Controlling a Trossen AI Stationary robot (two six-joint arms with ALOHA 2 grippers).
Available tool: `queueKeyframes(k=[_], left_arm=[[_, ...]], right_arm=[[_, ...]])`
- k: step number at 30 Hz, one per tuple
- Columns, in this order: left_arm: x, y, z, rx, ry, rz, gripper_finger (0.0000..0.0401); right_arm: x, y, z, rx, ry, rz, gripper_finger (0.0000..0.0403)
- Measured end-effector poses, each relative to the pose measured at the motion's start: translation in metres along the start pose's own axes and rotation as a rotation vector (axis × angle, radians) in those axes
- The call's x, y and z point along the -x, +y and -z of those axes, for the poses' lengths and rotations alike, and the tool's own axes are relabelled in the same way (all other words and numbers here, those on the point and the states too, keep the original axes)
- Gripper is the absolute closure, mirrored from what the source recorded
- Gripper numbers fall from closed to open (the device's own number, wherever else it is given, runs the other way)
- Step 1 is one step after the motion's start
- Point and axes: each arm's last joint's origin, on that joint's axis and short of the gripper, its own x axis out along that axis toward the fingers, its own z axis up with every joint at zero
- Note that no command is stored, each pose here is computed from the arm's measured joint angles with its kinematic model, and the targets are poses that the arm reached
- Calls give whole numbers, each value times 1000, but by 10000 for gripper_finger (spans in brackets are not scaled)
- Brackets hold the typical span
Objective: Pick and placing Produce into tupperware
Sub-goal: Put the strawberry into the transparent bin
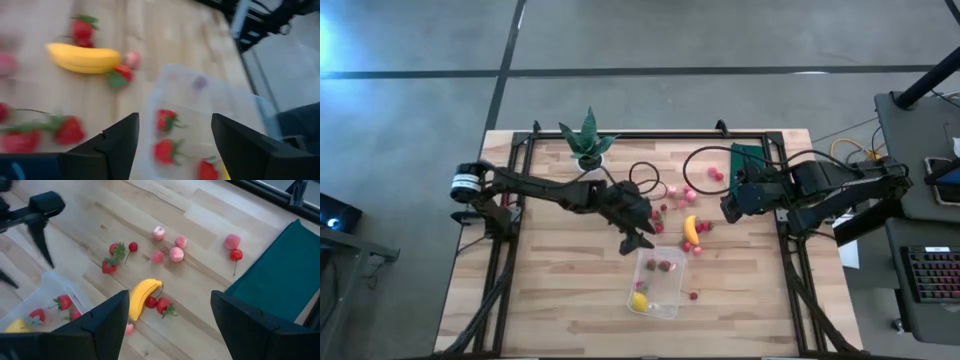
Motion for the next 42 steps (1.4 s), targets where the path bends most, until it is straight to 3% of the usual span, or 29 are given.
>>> queueKeyframes(k=[8,14,17,20,26,34,42], left_arm=[[4,54,0,71,-14,-158,186],[-23,72,10,22,60,-183,187],[-35,81,15,10,86,-249,187],[-39,85,15,-13,91,-303,187],[-34,83,9,-176,93,-349,187],[-38,86,21,-156,167,-341,187],[-46,92,24,-159,151,-344,187]], right_arm=[[0,0,0,1,-8,5,131],[0,0,0,8,-17,10,131],[0,0,0,8,-17,11,131],[0,0,0,8,-17,10,131],[0,0,0,8,-15,9,131],[0,0,0,17,-18,12,131],[0,0,-1,18,-20,13,131]])
